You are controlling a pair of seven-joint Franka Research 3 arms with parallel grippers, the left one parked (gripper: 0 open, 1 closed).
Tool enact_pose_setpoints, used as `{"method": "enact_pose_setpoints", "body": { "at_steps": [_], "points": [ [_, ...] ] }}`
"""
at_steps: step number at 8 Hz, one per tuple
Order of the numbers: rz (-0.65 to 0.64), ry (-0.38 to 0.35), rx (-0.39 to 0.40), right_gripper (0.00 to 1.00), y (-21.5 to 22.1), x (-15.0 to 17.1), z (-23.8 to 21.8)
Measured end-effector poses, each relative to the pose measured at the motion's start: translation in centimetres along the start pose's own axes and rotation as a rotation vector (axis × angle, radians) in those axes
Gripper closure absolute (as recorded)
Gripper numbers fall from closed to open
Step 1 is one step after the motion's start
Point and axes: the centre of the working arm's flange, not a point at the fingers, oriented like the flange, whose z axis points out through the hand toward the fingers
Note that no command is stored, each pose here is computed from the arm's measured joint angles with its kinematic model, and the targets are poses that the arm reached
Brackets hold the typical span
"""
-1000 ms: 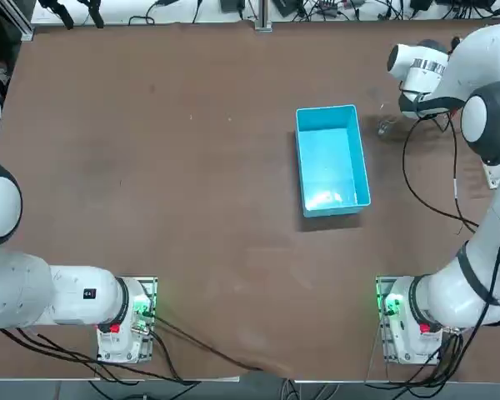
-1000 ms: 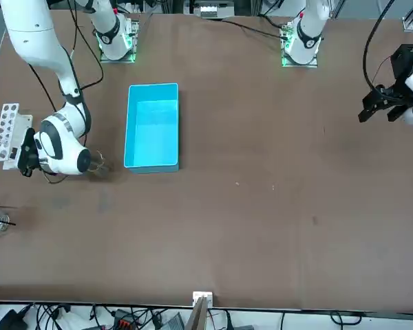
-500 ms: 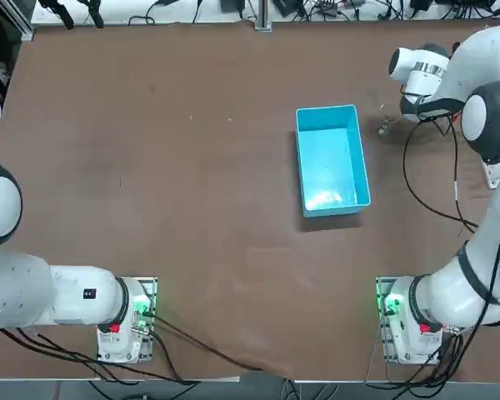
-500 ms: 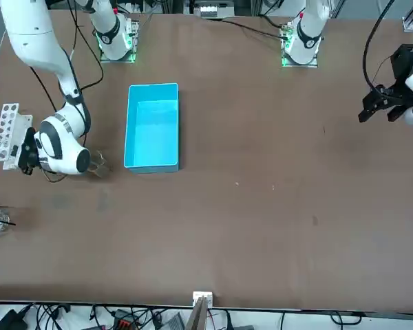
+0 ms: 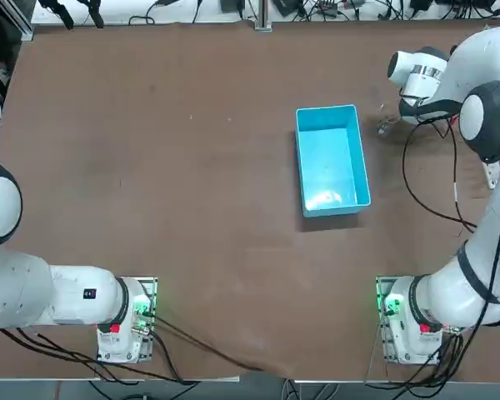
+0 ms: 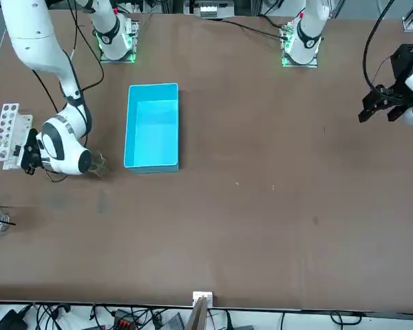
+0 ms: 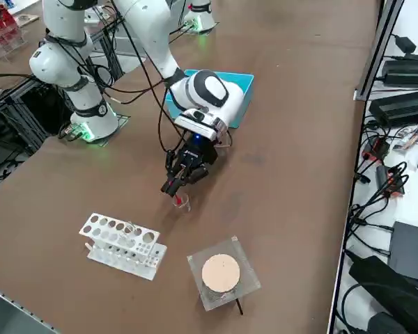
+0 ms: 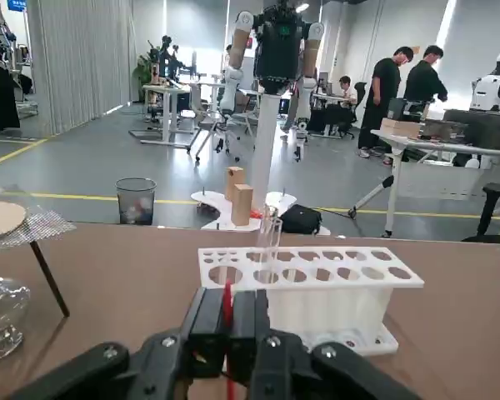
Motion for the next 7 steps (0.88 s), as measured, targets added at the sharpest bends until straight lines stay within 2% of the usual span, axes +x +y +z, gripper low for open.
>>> {"method": "enact_pose_setpoints", "body": {
  "at_steps": [1, 3, 5, 6, 7],
  "points": [
    [-0.001, 0.0, 0.0, 0.87, 0.0, -0.1, 0.0],
    [-0.001, -0.001, 0.002, 0.55, 0.0, -0.1, -0.1],
    [0.003, -0.001, 0.008, 0.15, -0.2, 0.0, -0.4],
    [-0.005, -0.002, 0.011, 0.0, -0.3, 0.3, -0.6],
    [-0.024, -0.011, 0.013, 0.0, -0.5, 1.0, -1.1]
  ]
}}
